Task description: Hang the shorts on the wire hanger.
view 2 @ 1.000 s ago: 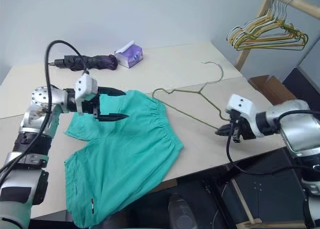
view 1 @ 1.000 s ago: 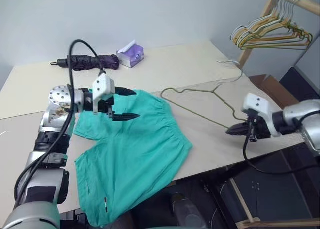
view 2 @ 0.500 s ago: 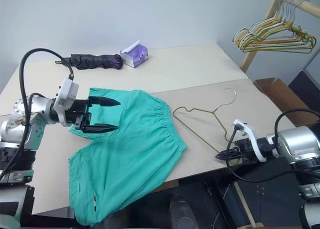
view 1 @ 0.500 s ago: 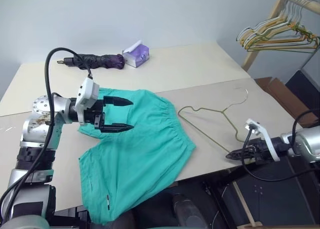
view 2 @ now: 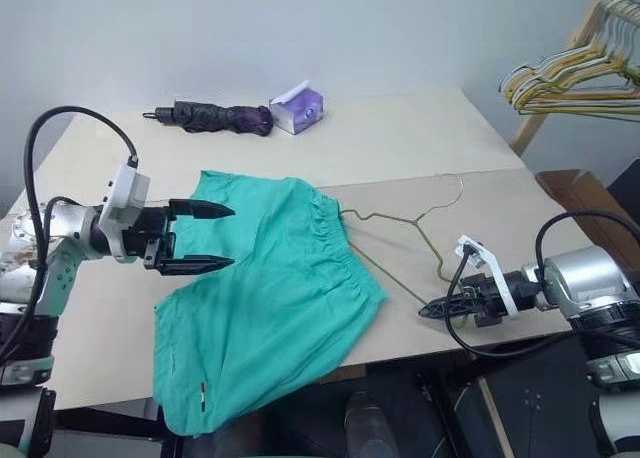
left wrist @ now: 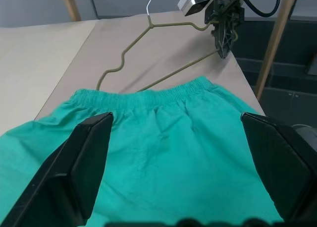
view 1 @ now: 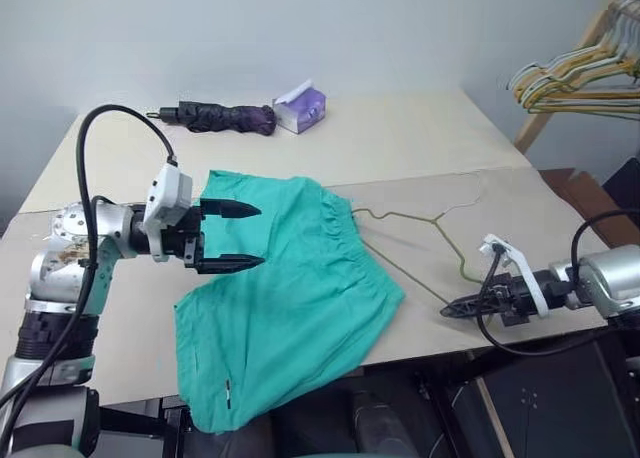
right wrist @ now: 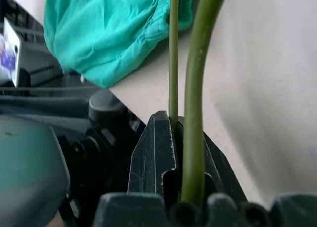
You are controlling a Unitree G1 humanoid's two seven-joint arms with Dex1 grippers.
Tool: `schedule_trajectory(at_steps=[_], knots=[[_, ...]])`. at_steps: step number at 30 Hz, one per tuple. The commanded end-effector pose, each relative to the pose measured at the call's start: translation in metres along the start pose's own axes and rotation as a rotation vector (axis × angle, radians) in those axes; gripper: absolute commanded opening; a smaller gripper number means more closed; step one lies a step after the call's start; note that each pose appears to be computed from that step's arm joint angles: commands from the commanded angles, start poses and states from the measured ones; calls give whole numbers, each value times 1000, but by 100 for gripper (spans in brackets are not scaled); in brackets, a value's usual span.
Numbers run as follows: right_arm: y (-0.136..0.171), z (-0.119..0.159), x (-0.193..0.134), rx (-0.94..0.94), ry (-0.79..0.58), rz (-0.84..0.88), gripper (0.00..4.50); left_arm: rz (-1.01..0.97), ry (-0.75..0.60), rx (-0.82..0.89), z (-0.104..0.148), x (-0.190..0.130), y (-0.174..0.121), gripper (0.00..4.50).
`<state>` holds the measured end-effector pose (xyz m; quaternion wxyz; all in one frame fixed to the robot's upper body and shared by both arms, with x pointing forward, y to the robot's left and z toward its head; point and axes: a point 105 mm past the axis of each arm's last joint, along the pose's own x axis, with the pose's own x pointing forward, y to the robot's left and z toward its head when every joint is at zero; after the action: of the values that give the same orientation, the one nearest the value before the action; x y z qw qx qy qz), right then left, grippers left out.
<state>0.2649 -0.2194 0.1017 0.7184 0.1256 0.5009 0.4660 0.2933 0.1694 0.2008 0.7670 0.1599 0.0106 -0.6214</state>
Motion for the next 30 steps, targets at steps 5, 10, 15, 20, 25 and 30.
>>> schedule_trajectory(at_steps=[5, 10, 15, 20, 25, 30], knots=[[-23, 27, 9, -48, 12, -121, 0, 24, -2, 62, 11, -5, 1, 446], [-27, 41, 10, -70, 3, -118, 0, 24, 4, 69, 11, -6, -1, 446], [-22, 45, 11, -106, 35, -58, 0, 30, 9, 75, 8, -7, -2, 446], [-21, 46, 7, -124, 77, -21, 0, 30, 11, 81, 6, -8, -4, 446], [-33, 63, 6, -106, 25, -94, 0, 31, 16, 85, 3, -9, -5, 446], [-40, 71, 12, -79, -16, -120, 0, 27, 17, 88, 0, -8, -7, 446]])
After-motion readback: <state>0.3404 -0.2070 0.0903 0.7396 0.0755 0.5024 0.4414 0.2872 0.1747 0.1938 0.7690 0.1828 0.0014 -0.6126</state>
